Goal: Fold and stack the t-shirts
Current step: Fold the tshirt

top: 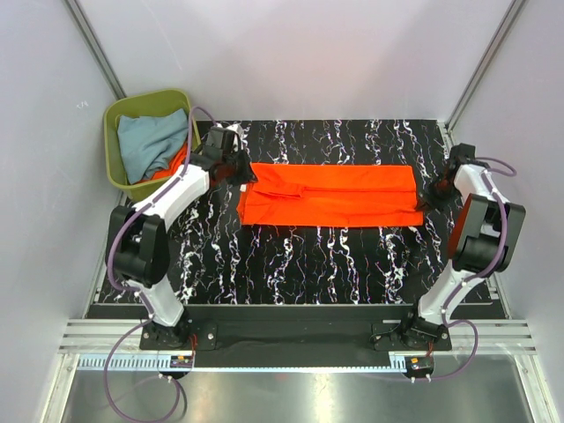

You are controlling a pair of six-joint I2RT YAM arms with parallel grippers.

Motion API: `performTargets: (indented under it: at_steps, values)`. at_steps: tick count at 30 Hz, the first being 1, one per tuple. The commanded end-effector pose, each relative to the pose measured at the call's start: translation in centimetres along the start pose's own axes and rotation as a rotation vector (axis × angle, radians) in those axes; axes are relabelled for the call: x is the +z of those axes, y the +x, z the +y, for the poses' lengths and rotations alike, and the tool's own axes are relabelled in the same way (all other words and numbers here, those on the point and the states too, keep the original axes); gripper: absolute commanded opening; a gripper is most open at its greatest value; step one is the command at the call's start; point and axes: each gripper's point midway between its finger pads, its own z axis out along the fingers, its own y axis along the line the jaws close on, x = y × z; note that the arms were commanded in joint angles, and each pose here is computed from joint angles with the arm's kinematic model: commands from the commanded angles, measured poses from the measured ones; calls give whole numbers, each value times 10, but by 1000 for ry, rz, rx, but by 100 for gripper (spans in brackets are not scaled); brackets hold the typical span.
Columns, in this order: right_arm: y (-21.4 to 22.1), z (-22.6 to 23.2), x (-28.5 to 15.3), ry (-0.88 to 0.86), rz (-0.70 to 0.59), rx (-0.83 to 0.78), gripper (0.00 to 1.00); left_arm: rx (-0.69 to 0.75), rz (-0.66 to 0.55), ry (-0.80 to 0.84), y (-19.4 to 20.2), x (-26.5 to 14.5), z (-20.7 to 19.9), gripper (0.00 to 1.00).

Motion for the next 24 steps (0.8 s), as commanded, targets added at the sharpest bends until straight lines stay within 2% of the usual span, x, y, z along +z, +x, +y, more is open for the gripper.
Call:
performTargets:
  at_steps: [1,6,21,22,23,24]
  values:
    - [-26,27,-6,-72,-38,-27,2,18,-64,2,-31,2,0,0]
    - [-37,46,4,-94,-26,-48,4,1,-44,-11,-34,17,8,0]
    - [-57,60,29,-86,-10,-80,9,-14,6,-35,-33,46,21,0]
    - [-59,59,31,-78,-11,-77,13,-6,-2,-34,-38,45,19,0]
    - [-61,59,33,-73,-15,-77,15,0,3,-38,-39,47,20,2]
    - [-65,60,34,-67,-22,-80,21,4,27,-70,-34,49,27,14]
